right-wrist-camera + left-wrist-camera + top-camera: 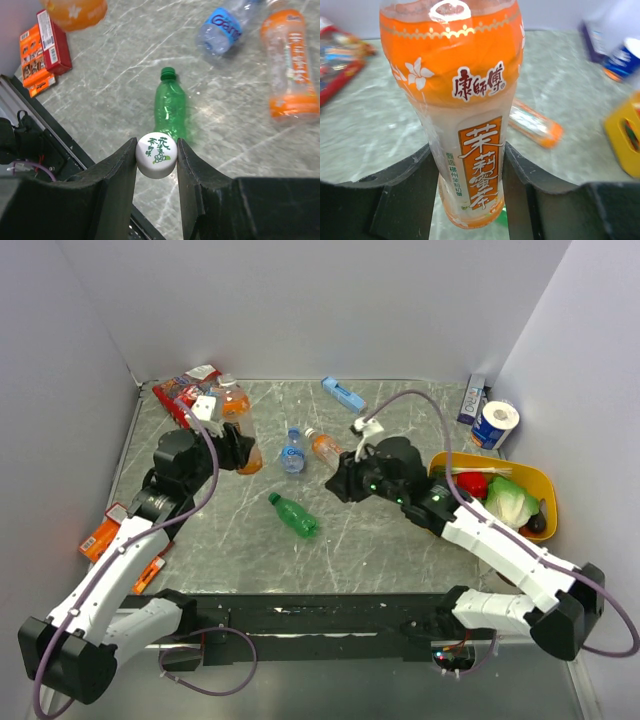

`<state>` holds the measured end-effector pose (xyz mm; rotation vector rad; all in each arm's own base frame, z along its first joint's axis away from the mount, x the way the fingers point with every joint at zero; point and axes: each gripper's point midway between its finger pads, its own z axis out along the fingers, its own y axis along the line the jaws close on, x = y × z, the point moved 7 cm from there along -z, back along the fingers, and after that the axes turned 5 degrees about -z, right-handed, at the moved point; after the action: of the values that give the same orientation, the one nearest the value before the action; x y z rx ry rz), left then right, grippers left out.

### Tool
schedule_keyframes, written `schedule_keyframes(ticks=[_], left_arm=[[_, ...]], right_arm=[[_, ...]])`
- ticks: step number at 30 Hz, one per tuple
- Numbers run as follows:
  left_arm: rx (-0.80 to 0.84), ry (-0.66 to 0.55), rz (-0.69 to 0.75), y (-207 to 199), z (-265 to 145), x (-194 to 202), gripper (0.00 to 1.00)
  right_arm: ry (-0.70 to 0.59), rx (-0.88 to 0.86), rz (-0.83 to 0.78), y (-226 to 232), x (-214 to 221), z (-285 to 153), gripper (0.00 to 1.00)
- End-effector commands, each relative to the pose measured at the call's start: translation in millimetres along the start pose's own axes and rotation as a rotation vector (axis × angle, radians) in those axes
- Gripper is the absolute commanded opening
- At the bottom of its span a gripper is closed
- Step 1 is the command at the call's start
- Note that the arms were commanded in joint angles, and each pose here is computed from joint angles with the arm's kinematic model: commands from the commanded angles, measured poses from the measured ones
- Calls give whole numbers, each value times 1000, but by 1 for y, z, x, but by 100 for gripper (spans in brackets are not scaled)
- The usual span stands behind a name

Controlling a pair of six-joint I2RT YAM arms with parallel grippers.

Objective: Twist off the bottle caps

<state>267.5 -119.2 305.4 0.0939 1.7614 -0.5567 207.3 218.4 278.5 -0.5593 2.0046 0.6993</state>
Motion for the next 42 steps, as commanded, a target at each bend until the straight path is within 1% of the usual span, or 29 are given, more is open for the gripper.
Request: schedule_keyframes(ticks=[1, 2, 4, 5, 9, 11, 13, 14, 16, 17, 18, 19, 20, 21, 22, 24, 25, 27, 28, 29, 30, 31, 32, 33, 34, 35, 37, 39, 42], left_arm=[[-223, -194, -4, 31, -1, -15, 53], [-263, -187, 4, 39, 1, -7, 54], [-358, -231, 2, 54, 0, -9, 54], [-382, -233, 5, 60, 1, -5, 54], [-410, -261, -15, 71, -2, -6, 54], [-424, -262, -8, 73, -3, -7, 55], [-443, -265, 5, 77, -5, -8, 56], [-453, -269, 19, 78, -6, -11, 56], [-499, -270, 25, 83, -10, -13, 56], [-508, -280, 30, 85, -14, -15, 56], [-523, -289, 28, 88, -16, -17, 56], [-529, -295, 27, 89, -19, -19, 57], [-534, -303, 25, 90, -21, -21, 57], [-549, -307, 25, 92, -24, -23, 57], [-555, -316, 26, 93, -27, -25, 57], [-560, -328, 36, 92, -30, -29, 57], [-575, -333, 42, 93, -33, -31, 57], [-601, -343, 52, 95, -37, -35, 57], [-602, -351, 52, 94, -40, -36, 57], [-594, -358, 49, 92, -41, -37, 57], [-582, -364, 45, 91, -42, -38, 58], [-557, -367, 43, 88, -42, -39, 58], [-548, -370, 33, 87, -42, -39, 58], [-541, -368, 29, 85, -42, -40, 57], [-536, -370, 24, 84, -42, -42, 57], [-534, -361, 23, 84, -42, -41, 57], [-529, -372, 21, 82, -44, -45, 57], [-533, -387, 22, 81, -48, -48, 58], [-529, -409, 21, 80, -53, -51, 58]], right_arm=[[-111, -19, 17, 18, -19, 13, 20], [-114, -27, 17, 20, -18, 15, 19], [-129, -50, 12, 28, -18, 20, 19], [-126, -55, 9, 30, -16, 24, 19], [-104, -76, -17, 43, -14, 38, 19], [-91, -72, -57, 54, -9, 50, 19], [-104, -98, -67, 65, -12, 59, 20], [-70, -118, -75, 73, -4, 72, 20], [-76, -145, -95, 86, -9, 84, 20], [-32, -153, -115, 95, 4, 100, 20], [-47, -163, -125, 103, -5, 106, 20], [-6, -160, -151, 108, 6, 124, 20], [5, -165, -164, 115, 8, 131, 20], [-9, -178, -168, 123, 0, 138, 20], [28, -168, -177, 123, 13, 156, 20], [24, -182, -172, 132, 9, 170, 20], [58, -172, -165, 132, 22, 185, 20], [47, -178, -155, 138, 18, 198, 20], [73, -169, -161, 137, 30, 212, 20], [52, -175, -161, 143, 22, 218, 21], [65, -171, -173, 145, 25, 224, 21], [94, -155, -184, 143, 38, 238, 21], [78, -160, -186, 148, 31, 244, 21], [89, -145, -195, 147, 35, 249, 21], [113, -131, -199, 145, 47, 261, 21], [103, -130, -200, 147, 43, 265, 21], [126, -115, -210, 144, 55, 276, 22], [121, -119, -213, 147, 53, 282, 22], [147, -138, -213, 150, 68, 298, 24]])
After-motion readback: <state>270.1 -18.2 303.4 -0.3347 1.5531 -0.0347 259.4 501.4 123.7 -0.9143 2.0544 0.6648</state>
